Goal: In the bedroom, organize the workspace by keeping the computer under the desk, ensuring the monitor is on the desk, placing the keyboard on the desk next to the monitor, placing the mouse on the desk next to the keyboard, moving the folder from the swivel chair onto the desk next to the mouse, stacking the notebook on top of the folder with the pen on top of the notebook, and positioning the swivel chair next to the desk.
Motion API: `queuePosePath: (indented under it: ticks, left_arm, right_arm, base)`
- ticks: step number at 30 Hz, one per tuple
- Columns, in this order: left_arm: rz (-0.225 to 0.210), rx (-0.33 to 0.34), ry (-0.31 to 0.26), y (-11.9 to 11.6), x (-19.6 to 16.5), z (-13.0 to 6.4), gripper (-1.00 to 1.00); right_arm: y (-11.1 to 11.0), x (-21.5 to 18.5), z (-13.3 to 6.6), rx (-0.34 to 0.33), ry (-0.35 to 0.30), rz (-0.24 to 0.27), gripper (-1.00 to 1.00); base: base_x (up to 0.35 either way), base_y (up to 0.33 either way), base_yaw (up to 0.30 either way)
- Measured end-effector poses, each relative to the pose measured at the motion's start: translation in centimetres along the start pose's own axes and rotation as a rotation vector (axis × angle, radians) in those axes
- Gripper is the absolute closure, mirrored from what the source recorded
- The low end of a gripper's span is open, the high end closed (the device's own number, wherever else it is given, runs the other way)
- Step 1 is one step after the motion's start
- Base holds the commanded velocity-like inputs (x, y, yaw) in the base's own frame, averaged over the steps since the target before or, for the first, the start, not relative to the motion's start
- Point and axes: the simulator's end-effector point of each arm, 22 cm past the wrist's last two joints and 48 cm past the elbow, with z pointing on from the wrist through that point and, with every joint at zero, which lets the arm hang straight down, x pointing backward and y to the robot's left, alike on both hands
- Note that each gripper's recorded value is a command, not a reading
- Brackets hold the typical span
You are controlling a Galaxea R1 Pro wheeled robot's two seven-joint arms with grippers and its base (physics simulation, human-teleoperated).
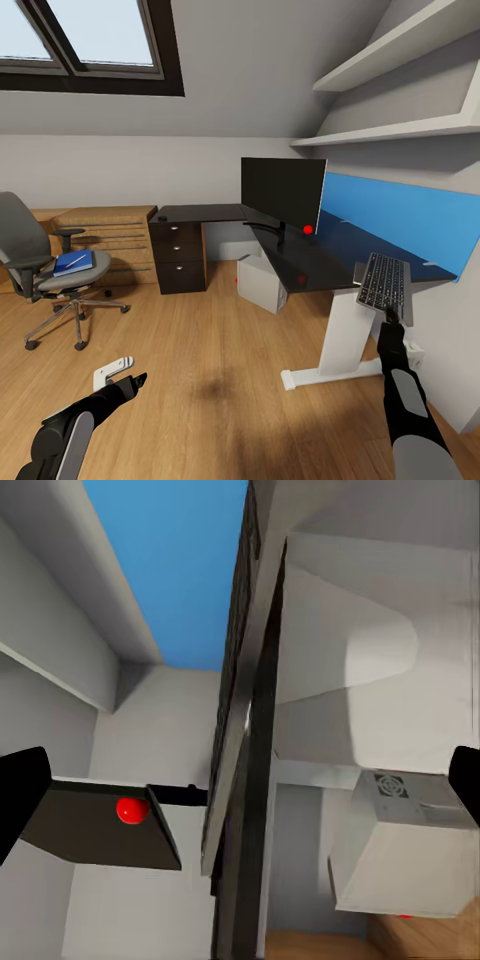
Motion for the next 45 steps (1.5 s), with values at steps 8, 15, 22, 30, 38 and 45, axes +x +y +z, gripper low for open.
queuePosePath:
  ticks: [8,15,22,30,38,45]
  left_arm:
    - [0.0,0.0,0.0,0.0,0.0,0.0,-1.0]
    - [0.0,0.0,0.0,0.0,0.0,0.0,-1.0]
    - [0.0,0.001,-0.001,0.0,0.0,0.0,-1.0]
    - [-0.001,0.001,0.0,0.0,0.0,0.0,-1.0]
    - [0.0,0.001,0.0,0.0,0.0,0.0,-1.0]
    - [0.0,-0.001,0.0,-0.4,-0.9,-0.5,-1.0]
  right_arm:
    - [-0.9,0.1,-0.1,0.025,0.004,-0.001,-1.0]
    - [-1.0,0.1,-0.1,0.028,0.005,-0.001,-1.0]
    - [-1.0,0.1,-0.1,0.028,0.005,-0.001,-1.0]
    - [-1.0,0.1,-0.1,0.028,0.004,-0.001,-1.0]
    - [-1.0,-0.1,0.0,0.027,0.003,-0.001,-1.0]
    - [0.1,-0.1,0.2,0.026,0.002,-0.002,-1.0]
  base:
    - [0.0,0.0,0.0]
    - [0.0,0.0,0.0]
    - [0.054,0.0,0.0]
    - [0.15,0.0,0.0]
    - [0.012,0.0,0.0]
    - [0.0,0.0,0.0]
